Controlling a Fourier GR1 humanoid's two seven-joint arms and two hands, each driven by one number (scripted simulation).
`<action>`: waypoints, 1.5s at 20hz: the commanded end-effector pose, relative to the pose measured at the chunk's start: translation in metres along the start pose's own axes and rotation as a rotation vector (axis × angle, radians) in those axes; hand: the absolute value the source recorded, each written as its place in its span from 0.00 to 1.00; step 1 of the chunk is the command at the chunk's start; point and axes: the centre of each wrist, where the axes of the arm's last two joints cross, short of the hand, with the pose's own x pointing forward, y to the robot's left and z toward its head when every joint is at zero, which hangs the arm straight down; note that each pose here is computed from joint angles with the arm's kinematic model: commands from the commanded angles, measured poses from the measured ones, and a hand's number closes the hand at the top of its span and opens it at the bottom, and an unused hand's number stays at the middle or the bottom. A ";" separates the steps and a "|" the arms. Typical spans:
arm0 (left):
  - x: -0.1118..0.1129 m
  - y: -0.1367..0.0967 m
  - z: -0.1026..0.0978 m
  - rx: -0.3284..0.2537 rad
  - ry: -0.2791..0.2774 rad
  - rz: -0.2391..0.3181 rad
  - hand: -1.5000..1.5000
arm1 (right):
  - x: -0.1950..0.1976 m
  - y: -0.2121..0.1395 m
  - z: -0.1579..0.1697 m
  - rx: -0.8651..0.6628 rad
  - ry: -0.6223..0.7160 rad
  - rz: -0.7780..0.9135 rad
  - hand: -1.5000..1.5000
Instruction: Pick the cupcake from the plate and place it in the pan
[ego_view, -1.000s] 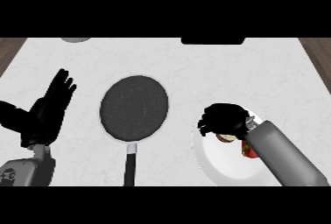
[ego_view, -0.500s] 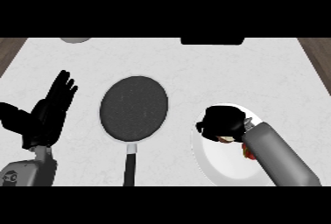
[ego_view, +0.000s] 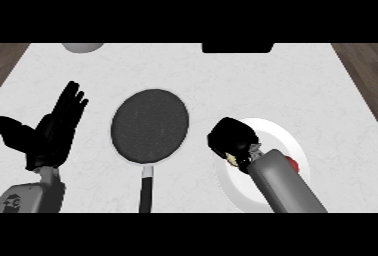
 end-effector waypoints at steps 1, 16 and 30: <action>-0.002 -0.003 0.000 -0.001 0.012 0.007 0.50 | 0.017 -0.015 -0.006 -0.117 0.219 -0.061 1.00; 0.005 -0.032 -0.009 -0.128 -0.005 -0.003 0.50 | 0.106 -0.147 0.003 -0.692 0.712 0.082 1.00; 0.009 -0.030 -0.019 -0.126 -0.020 -0.008 0.50 | 0.152 -0.189 -0.019 -0.893 1.018 -0.159 1.00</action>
